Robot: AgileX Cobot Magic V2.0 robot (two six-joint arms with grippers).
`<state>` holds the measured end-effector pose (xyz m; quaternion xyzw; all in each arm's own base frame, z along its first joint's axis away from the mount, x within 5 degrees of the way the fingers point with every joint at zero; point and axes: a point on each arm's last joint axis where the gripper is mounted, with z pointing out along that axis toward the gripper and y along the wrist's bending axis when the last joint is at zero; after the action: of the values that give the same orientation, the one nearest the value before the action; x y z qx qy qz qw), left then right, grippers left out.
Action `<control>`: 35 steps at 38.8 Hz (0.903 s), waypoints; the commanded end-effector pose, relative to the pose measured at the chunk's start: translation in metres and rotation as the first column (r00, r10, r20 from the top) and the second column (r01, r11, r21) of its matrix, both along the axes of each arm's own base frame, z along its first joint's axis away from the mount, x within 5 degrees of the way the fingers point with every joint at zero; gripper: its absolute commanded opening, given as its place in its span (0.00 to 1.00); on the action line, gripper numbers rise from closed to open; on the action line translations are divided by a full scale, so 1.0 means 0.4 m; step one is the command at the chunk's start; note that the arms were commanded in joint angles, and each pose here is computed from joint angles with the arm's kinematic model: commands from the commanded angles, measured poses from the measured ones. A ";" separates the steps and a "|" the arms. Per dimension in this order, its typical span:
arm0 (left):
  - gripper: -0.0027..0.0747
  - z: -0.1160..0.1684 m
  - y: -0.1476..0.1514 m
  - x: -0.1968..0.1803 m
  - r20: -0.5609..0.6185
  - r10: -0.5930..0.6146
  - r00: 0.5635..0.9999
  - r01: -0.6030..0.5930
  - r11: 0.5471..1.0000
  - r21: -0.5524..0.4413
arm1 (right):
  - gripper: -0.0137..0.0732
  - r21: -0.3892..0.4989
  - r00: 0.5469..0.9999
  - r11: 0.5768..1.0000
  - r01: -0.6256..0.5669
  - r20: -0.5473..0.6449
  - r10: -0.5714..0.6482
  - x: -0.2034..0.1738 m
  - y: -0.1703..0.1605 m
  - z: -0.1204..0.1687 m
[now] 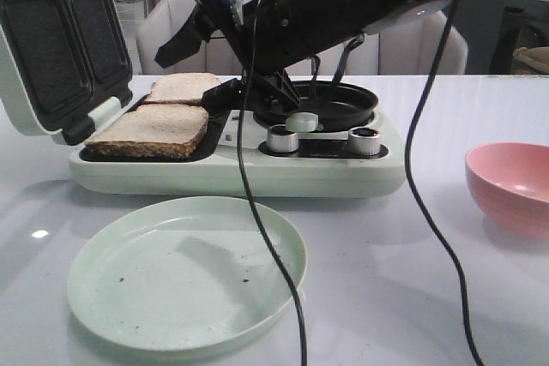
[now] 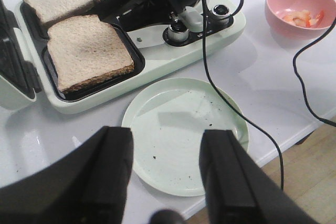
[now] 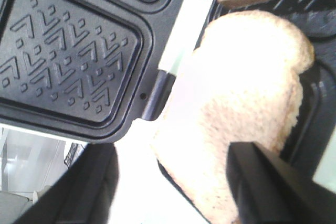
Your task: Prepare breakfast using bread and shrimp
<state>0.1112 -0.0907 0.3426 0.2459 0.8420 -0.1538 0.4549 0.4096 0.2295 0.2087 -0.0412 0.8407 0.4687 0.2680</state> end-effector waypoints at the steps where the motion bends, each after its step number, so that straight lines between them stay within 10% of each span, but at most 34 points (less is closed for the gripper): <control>1: 0.50 0.038 -0.007 0.001 0.079 -0.019 0.997 0.024 0.997 -0.068 | 0.82 0.103 0.996 0.994 -0.040 0.089 0.031 -0.003 -0.027 0.123; 14: 0.50 0.038 -0.007 0.001 0.079 -0.019 0.997 0.024 0.997 -0.068 | 0.82 -0.188 0.955 0.972 -0.144 0.230 0.186 -0.094 -0.105 0.277; 35: 0.50 0.038 -0.007 0.001 0.081 -0.018 0.997 0.024 0.998 -0.066 | 0.82 -0.592 0.933 0.785 0.182 0.355 0.052 -0.385 -0.317 0.571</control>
<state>0.1112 -0.0907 0.3426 0.2459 0.8420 -0.1538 0.4549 0.2792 0.1161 0.4052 -0.1941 0.9039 0.1594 0.3462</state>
